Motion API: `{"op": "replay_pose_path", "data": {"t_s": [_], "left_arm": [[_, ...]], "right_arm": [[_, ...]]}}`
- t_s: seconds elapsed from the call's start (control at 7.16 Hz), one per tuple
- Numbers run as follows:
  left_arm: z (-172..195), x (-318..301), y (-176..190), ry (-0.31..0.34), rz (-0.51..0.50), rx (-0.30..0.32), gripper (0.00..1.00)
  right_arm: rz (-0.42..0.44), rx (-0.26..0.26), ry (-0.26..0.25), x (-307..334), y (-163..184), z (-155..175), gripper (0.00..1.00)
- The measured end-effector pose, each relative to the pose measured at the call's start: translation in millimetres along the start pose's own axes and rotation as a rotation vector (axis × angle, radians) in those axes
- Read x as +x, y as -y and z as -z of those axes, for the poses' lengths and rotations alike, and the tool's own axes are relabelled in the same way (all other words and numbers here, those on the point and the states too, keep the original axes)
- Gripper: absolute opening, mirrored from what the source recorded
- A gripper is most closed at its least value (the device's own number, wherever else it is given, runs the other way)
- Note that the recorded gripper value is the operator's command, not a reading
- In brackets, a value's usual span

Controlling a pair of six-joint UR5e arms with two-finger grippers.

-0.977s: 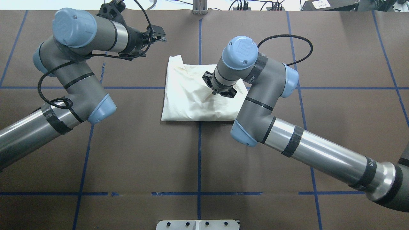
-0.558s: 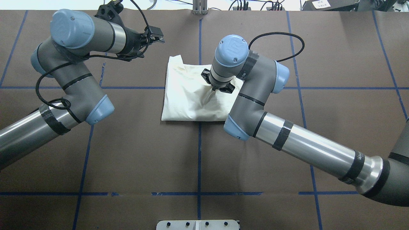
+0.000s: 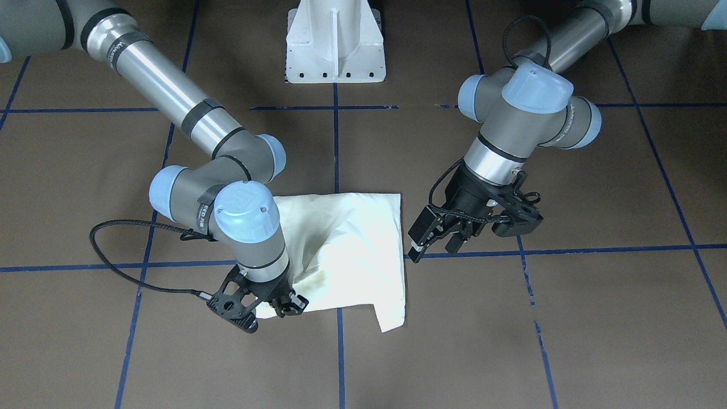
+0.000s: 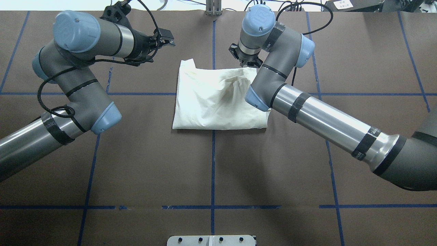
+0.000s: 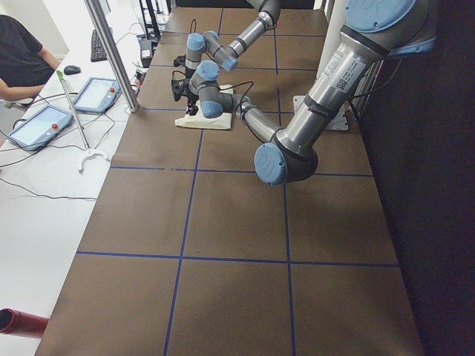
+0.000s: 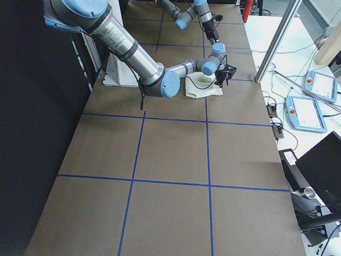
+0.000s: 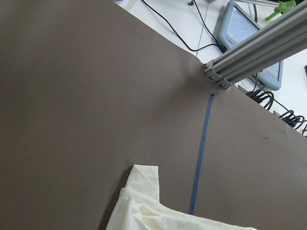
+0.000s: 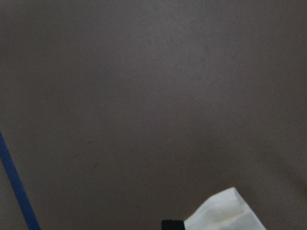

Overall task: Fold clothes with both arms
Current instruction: 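Release the fold and press the right gripper down on the bundle top, then press and smooth the bundle with the left gripper while the right arm withdraws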

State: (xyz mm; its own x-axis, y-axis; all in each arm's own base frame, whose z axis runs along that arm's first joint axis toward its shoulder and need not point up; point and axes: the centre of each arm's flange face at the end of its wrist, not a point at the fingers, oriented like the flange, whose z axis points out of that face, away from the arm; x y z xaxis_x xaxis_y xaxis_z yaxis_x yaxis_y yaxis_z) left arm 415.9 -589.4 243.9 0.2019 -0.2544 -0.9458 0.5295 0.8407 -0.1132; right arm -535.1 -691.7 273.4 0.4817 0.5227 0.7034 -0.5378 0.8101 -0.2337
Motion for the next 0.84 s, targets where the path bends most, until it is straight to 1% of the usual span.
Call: {"op": "replay_pose_path", "data": {"t_s": [0.14, 0.28, 0.42, 0.56, 0.7, 0.84], "left_arm": [[-3, 1, -4, 0.001, 0.016, -0.005, 1.0], [-8, 7, -16, -0.003, 0.033, -0.021, 1.0], [-21, 20, -38, 0.002, 0.045, -0.048, 0.91], [-43, 41, -60, 0.038, 0.06, -0.068, 0.04], [-65, 68, -85, 0.101, 0.067, -0.069, 0.0], [-78, 85, -108, 0.157, 0.062, -0.063, 0.0]], "right_arm": [[-0.002, -0.022, 0.005, 1, 39, 25, 0.0], [0.012, -0.042, 0.002, 11, 68, 52, 0.0], [0.038, -0.058, -0.003, 36, 90, 74, 0.0], [0.063, -0.08, 0.004, 71, 111, 90, 0.0], [0.086, -0.102, 0.017, 104, 127, 103, 0.0], [0.099, -0.115, 0.027, 124, 135, 111, 0.0]]}}
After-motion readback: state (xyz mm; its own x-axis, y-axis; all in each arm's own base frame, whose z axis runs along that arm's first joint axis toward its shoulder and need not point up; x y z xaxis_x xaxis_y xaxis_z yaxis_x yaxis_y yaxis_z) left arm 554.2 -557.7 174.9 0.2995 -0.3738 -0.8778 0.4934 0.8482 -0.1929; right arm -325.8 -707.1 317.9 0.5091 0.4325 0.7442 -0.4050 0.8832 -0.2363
